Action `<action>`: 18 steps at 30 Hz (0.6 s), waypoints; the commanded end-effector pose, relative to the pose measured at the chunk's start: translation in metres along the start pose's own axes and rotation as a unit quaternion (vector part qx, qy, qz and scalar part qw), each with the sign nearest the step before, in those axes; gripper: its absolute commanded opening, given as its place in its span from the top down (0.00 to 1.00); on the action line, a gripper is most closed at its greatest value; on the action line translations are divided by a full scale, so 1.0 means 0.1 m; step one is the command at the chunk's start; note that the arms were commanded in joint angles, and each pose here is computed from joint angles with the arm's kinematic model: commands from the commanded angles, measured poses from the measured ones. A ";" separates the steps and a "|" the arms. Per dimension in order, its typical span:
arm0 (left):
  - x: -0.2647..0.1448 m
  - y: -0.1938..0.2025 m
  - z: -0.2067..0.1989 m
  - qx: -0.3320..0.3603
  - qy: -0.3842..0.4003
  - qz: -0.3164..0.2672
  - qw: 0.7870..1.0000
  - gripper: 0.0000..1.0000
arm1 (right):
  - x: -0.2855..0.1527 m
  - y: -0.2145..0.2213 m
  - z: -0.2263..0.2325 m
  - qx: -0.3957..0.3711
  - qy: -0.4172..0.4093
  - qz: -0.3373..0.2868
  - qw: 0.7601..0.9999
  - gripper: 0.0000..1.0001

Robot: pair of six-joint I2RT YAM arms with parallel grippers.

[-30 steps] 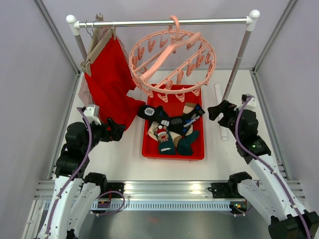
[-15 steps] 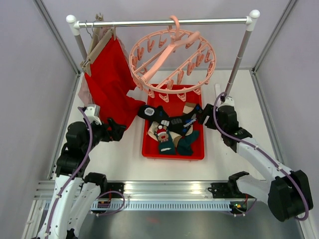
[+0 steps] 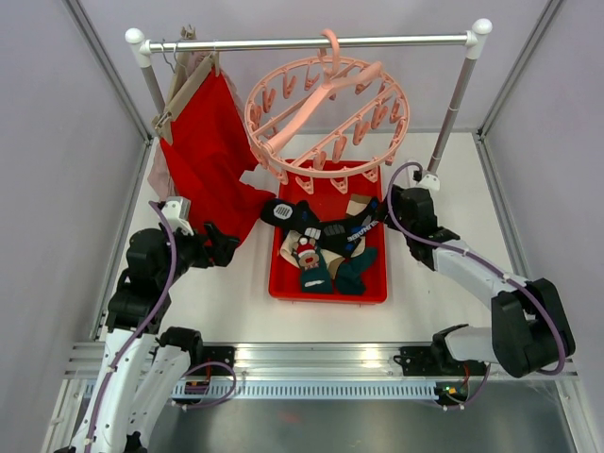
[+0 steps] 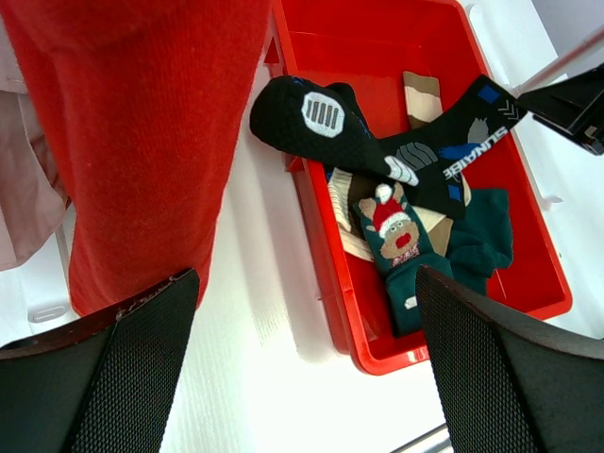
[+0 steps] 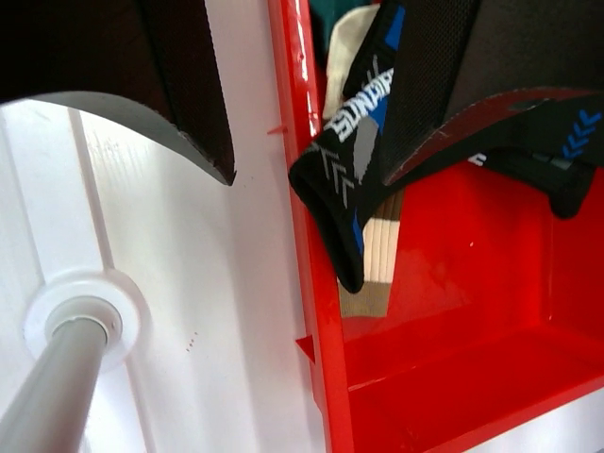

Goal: Clip the socks to the hanger
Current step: Pick up the sock from the bin.

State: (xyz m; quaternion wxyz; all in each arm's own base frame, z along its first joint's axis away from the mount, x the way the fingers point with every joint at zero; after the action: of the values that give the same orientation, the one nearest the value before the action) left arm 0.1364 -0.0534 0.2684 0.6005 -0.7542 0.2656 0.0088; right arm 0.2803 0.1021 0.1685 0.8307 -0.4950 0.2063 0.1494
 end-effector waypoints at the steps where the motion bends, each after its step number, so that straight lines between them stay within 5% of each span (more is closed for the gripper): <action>1: 0.01 -0.04 -0.02 -0.004 0.015 -0.011 1.000 0.00 | 0.11 -0.19 0.15 0.013 -0.012 -0.049 0.999 0.32; 18: 0.00 -0.04 -0.03 -0.002 0.017 -0.014 1.000 0.00 | 0.32 -0.18 0.24 0.008 -0.005 -0.025 1.000 0.46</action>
State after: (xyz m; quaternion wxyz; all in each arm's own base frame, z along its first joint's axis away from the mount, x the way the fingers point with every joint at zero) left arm 0.1359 -0.0542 0.2684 0.5988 -0.7538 0.2706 0.0046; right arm 0.3100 0.1114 0.1624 0.8289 -0.4971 0.2131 0.1428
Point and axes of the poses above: each gripper's point midway between its finger pads, its own x axis out along the fingers, its own z axis along the line the jaws close on, y = z × x, the point moved 10 cm from there along -x, back along the fingers, and after that the axes turned 5 degrees about x, right-handed, at the moved point
